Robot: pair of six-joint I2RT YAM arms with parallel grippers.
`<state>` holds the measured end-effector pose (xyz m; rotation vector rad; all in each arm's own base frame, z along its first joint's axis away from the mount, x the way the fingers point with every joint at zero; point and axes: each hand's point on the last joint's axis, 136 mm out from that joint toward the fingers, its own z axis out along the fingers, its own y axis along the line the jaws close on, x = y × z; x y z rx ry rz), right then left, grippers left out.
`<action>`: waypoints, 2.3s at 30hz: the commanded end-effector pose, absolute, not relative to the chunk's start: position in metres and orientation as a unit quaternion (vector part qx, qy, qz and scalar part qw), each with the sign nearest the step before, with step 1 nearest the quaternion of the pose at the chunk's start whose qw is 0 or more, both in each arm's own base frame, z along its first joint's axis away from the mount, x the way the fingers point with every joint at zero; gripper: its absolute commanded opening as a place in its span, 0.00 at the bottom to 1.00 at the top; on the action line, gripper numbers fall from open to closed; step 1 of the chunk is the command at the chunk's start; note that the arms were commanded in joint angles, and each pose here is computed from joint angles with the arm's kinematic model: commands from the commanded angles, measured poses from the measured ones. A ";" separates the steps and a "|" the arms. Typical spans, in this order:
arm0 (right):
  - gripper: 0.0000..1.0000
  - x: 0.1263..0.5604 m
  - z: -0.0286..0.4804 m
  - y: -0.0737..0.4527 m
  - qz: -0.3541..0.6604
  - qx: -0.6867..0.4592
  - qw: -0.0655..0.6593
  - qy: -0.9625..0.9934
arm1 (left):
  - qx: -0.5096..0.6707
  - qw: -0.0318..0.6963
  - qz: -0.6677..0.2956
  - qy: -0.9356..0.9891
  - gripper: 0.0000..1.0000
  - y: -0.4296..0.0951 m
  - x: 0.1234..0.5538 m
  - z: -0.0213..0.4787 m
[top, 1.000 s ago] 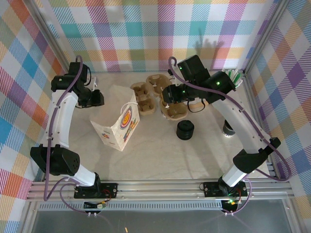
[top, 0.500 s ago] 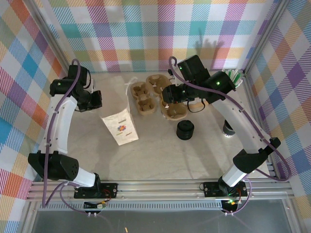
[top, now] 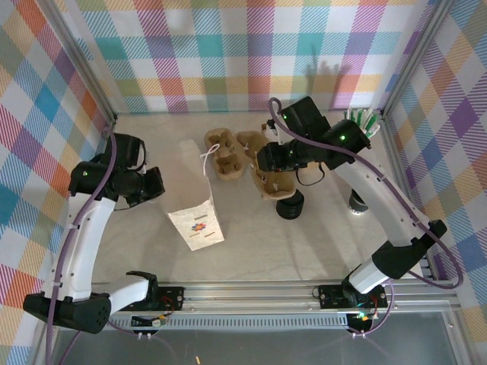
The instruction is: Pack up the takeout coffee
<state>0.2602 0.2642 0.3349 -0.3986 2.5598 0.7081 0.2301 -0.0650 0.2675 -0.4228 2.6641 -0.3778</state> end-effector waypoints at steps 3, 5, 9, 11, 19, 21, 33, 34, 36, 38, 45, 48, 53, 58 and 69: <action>0.36 0.258 0.351 0.256 0.273 -0.099 0.240 0.926 | -0.157 0.199 -0.170 0.952 0.00 -0.089 0.225 0.261; 0.36 0.258 0.354 0.255 0.275 -0.091 0.240 0.927 | -0.154 0.192 -0.174 0.953 0.00 -0.094 0.223 0.257; 0.36 0.258 0.358 0.249 0.268 -0.080 0.251 0.927 | -0.142 0.194 -0.171 0.955 0.00 -0.098 0.220 0.254; 0.36 0.259 0.363 0.248 0.269 -0.079 0.259 0.924 | -0.139 0.201 -0.169 0.955 0.00 -0.099 0.222 0.254; 0.35 0.260 0.386 0.244 0.274 -0.081 0.285 0.915 | -0.131 0.219 -0.189 0.948 0.00 -0.109 0.226 0.265; 0.35 0.259 0.391 0.244 0.278 -0.082 0.288 0.913 | -0.129 0.217 -0.186 0.949 0.00 -0.110 0.224 0.264; 0.34 0.245 0.423 0.266 0.286 -0.134 0.306 0.898 | -0.116 0.214 -0.180 0.953 0.14 -0.124 0.219 0.260; 0.34 0.243 0.426 0.270 0.289 -0.139 0.306 0.896 | -0.116 0.216 -0.181 0.952 0.15 -0.125 0.219 0.261; 0.34 0.239 0.430 0.279 0.294 -0.148 0.306 0.893 | -0.120 0.219 -0.186 0.950 0.17 -0.127 0.220 0.262; 0.34 0.234 0.433 0.290 0.301 -0.157 0.305 0.890 | -0.121 0.219 -0.189 0.949 0.18 -0.130 0.220 0.262; 0.33 0.223 0.438 0.326 0.333 -0.168 0.303 0.877 | -0.126 0.224 -0.193 0.947 0.21 -0.138 0.223 0.263; 0.33 0.222 0.433 0.339 0.342 -0.172 0.292 0.876 | -0.134 0.228 -0.191 0.945 0.19 -0.140 0.224 0.263; 0.33 0.227 0.426 0.350 0.339 -0.174 0.288 0.879 | -0.156 0.234 -0.203 0.938 0.13 -0.147 0.225 0.261; 0.33 0.233 0.419 0.356 0.335 -0.170 0.287 0.881 | -0.183 0.240 -0.222 0.927 0.12 -0.151 0.226 0.258; 0.33 0.242 0.407 0.376 0.341 -0.167 0.275 0.884 | -0.213 0.249 -0.254 0.910 0.20 -0.152 0.224 0.263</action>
